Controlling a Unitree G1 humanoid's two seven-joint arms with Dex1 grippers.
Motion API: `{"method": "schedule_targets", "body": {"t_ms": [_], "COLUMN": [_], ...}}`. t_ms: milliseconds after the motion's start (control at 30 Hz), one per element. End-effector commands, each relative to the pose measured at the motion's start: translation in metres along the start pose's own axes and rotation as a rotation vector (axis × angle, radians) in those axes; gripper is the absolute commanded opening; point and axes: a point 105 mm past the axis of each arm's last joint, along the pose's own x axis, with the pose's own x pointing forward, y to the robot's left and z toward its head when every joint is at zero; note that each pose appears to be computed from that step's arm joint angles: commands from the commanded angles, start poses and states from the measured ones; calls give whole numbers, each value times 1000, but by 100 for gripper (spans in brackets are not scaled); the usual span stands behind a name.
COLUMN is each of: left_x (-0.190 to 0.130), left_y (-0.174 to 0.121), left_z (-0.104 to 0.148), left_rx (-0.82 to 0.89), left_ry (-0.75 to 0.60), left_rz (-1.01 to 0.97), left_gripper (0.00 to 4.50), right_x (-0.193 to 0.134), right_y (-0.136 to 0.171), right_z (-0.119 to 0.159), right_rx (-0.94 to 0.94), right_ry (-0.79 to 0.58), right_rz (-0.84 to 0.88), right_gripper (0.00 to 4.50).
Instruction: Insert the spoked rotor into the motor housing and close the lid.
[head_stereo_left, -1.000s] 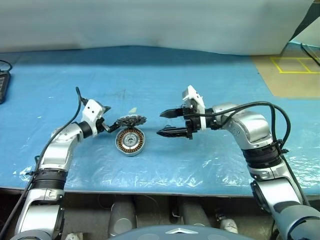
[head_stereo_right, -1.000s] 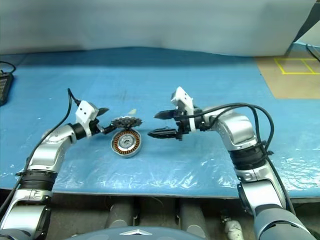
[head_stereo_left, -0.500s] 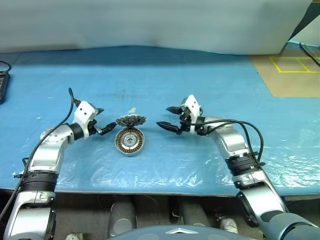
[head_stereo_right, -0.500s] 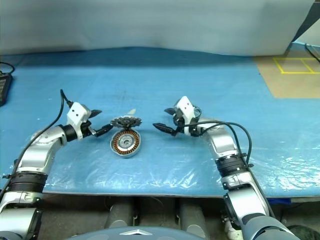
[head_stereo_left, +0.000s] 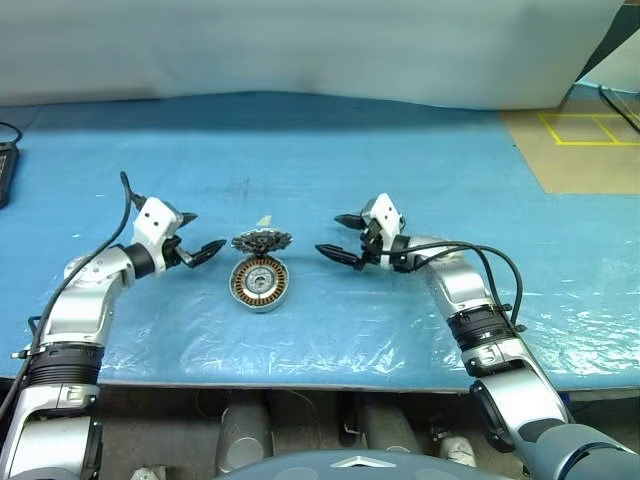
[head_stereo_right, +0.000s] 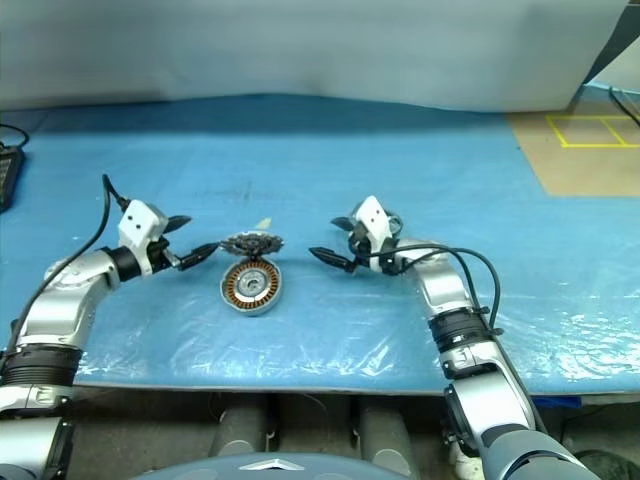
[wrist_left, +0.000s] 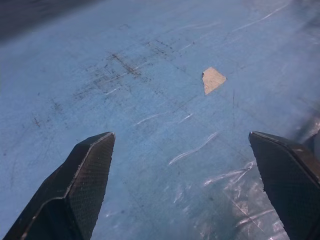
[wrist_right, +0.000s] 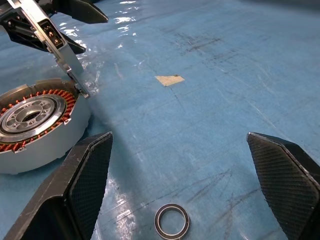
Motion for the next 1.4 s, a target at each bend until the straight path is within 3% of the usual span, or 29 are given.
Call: {"method": "schedule_targets", "body": {"t_ms": [33,400,667,967,1167,1267,1367,1400], "left_x": [-12,-16,-19,-14,-13,-13,-12,-12], "left_y": [6,-6,-6,-18,-25,-27,-28,-28], "left_z": [14,17,19,19,20,19,18,18], "left_rx": [34,-14,-5,-26,-36,-41,-43,-44], "left_ry": [-47,-92,-85,-94,-107,-109,-109,-109], "left_rz": [9,-54,-89,-126,-146,-154,-155,-155], "left_gripper": [450,450,450,450,450,450,450,450], "right_x": [-3,-5,-3,-4,-8,-10,-12,-12], "right_y": [-12,-15,18,20,12,10,9,9], "right_z": [12,0,5,-29,-38,-44,-47,-47], "right_rx": [-30,-12,-114,-192,-139,-129,-107,-99], "right_ry": [-30,1,15,171,183,201,205,205], "right_rz": [-40,-90,23,13,-29,-41,-47,-48], "right_gripper": [447,447,447,447,447,385,291,291]}}
